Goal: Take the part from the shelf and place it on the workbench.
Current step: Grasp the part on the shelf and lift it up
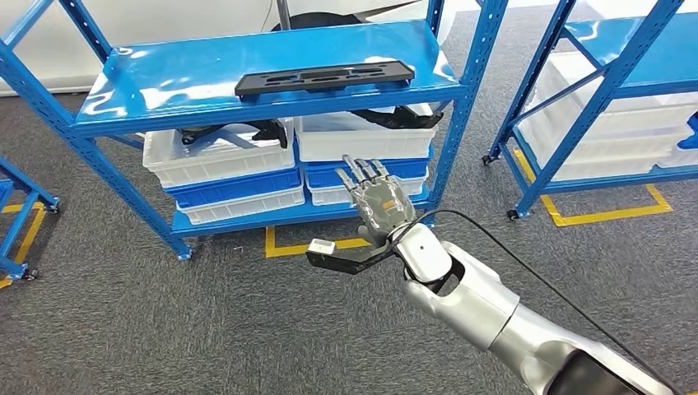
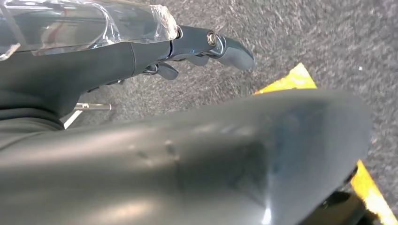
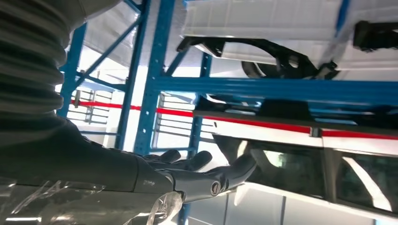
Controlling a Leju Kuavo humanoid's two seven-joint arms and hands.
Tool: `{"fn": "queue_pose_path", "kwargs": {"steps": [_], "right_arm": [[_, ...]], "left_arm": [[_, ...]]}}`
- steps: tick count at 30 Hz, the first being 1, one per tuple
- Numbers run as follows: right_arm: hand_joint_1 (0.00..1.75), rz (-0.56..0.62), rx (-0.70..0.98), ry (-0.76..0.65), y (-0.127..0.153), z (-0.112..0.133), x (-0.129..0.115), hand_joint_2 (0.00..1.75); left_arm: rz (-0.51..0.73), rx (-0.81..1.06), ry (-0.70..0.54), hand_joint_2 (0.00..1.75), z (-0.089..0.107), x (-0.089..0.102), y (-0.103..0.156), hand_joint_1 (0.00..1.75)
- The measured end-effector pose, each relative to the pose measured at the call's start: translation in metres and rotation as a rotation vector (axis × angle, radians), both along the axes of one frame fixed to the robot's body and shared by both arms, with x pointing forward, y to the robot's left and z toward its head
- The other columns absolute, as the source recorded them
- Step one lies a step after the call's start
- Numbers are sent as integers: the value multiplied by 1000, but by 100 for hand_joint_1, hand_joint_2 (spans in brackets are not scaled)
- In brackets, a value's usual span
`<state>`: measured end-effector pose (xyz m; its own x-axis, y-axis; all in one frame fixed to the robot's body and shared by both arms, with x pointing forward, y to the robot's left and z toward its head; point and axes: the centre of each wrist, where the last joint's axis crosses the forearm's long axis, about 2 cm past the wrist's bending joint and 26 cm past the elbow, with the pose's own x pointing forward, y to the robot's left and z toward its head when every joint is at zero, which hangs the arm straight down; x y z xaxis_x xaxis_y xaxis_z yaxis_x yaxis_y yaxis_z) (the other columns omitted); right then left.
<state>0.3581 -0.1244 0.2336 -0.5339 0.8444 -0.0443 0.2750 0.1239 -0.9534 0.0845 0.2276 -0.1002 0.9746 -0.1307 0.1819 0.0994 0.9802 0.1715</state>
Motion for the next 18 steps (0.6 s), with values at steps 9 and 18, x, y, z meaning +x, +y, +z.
{"fn": "queue_pose_path", "kwargs": {"steps": [9,18], "right_arm": [[0,0,-14,15,0,-6,-1,175],[0,10,-12,13,4,-4,-1,175]], "left_arm": [[-18,1,1,0,0,-1,-2,0],[-28,9,-4,0,0,1,-2,0]]}}
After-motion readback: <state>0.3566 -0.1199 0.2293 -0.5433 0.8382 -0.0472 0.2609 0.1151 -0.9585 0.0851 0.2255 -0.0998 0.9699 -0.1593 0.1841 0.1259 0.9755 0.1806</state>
